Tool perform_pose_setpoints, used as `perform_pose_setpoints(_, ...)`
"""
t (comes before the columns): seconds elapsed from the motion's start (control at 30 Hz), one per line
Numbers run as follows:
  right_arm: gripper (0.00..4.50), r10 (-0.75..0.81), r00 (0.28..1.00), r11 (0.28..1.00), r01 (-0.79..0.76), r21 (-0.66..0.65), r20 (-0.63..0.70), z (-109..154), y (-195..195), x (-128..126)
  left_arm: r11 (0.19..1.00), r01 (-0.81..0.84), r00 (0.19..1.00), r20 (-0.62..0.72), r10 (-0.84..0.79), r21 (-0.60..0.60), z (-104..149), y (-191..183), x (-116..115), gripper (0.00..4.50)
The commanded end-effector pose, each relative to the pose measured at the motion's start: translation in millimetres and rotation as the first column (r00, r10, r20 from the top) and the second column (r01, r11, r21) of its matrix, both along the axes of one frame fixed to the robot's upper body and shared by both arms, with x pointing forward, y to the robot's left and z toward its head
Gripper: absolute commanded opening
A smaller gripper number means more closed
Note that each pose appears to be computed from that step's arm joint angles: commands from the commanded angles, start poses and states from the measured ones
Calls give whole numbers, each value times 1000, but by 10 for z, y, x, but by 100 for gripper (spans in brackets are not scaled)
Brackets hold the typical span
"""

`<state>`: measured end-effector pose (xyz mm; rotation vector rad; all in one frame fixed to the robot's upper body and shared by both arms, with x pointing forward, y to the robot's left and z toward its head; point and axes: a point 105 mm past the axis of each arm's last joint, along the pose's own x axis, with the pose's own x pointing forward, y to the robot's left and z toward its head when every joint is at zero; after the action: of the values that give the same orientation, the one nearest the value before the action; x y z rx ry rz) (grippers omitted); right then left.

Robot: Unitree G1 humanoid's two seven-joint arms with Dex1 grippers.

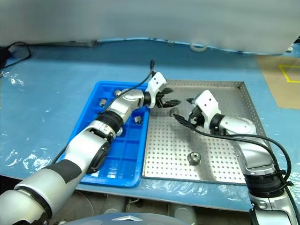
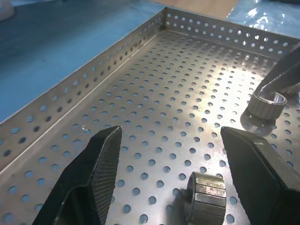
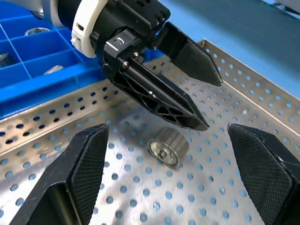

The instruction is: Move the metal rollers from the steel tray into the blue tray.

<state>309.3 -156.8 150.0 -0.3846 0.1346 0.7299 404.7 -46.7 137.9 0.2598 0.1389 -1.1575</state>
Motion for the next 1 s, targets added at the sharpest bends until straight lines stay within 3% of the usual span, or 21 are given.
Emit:
perform_pose_setpoints(0.03,427,-24,998,1000,24,8,58,140,-36,-63,999,11,999,31,-13,40,29,-63,2,356)
perform_pose_setpoints(0.33,427,-68,996,998,68,2,55,89,-85,-77,990,57,998,7,-58,132,-226,-246,-142,356)
perform_pose_setpoints(0.77,427,-83,996,996,83,-9,37,6,-111,-41,969,-22,1000,-10,25,244,-449,-82,-75,356)
perform_pose_setpoints(0.87,427,-78,996,997,78,-6,34,-4,-95,-37,962,-43,999,12,42,270,-474,-34,-47,271)
perform_pose_setpoints(1.0,427,-67,997,998,67,-6,30,-32,-51,-35,962,-17,1000,3,17,273,-493,-18,-71,271)
